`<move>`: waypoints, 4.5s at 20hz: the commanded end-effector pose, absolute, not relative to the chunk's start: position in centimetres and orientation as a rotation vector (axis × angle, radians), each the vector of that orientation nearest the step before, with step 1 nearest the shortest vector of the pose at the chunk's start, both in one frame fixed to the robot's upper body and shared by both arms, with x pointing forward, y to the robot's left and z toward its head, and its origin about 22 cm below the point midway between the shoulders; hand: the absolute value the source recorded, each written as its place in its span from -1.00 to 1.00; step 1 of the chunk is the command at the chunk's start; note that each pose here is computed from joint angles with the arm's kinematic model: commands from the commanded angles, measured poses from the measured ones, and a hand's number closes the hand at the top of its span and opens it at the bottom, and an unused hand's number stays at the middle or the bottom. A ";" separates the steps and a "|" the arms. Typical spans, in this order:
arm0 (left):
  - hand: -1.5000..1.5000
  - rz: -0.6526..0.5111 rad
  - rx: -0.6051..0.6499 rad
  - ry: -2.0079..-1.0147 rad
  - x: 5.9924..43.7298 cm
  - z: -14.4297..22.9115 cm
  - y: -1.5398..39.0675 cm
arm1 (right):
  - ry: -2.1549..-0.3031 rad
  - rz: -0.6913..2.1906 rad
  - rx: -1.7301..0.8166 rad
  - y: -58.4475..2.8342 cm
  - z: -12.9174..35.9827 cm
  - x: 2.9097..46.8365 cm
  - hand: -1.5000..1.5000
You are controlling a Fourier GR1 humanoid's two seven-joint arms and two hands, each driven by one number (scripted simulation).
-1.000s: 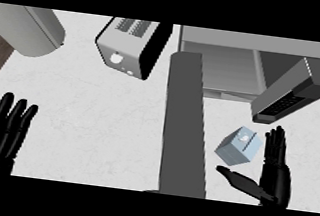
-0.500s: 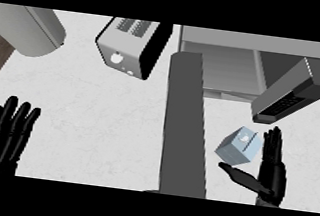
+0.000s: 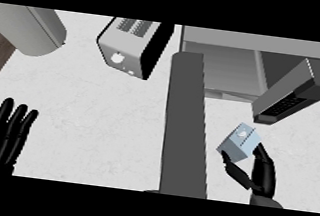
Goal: Pick up the milk, place it into the microwave and close the microwave
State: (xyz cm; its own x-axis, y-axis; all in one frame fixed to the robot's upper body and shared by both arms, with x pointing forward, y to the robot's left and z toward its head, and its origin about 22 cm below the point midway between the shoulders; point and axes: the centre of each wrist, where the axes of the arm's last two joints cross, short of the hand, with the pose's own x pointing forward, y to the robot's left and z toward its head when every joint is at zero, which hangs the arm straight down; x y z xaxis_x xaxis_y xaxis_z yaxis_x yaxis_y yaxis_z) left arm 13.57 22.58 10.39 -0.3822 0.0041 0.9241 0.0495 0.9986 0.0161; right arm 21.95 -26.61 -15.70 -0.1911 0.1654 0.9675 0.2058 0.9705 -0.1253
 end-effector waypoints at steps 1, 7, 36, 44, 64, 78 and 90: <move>-1.00 -0.043 -0.041 -1.965 14.2 10.0 22.6 | -1.835 -0.048 -0.218 -27.2 -16.1 21.6 1.00; -1.00 -0.032 -0.035 -1.973 13.4 11.2 22.6 | -1.903 -0.008 0.007 -26.3 -16.2 21.9 1.00; -1.00 -0.013 -0.017 -1.916 12.8 10.0 26.5 | -1.913 0.138 -0.205 -19.5 -4.8 33.0 1.00; -1.00 -0.023 -0.029 -1.906 13.7 8.8 27.0 | -1.827 0.187 -0.389 -21.2 -1.7 38.9 1.00; -1.00 -0.091 -0.021 -1.915 15.3 9.5 26.9 | -1.746 0.397 -0.928 -24.2 0.7 42.3 -1.00; -1.00 -0.144 -0.027 -1.913 14.9 9.0 25.1 | -1.763 0.425 -0.823 -20.7 1.1 42.9 -1.00; -1.00 -0.167 -0.036 -1.909 14.7 8.4 25.0 | -1.788 0.285 -0.878 -22.8 1.4 42.9 -1.00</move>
State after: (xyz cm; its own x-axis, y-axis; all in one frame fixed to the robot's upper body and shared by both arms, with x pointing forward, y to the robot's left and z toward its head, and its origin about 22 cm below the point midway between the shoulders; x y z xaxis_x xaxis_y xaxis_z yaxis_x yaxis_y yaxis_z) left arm 14.29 25.64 8.63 -0.3346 -0.0592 0.9405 0.0898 0.9915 0.0943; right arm 43.00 -22.66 1.55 -0.1472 0.6868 0.7118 0.3957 0.7004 -0.5940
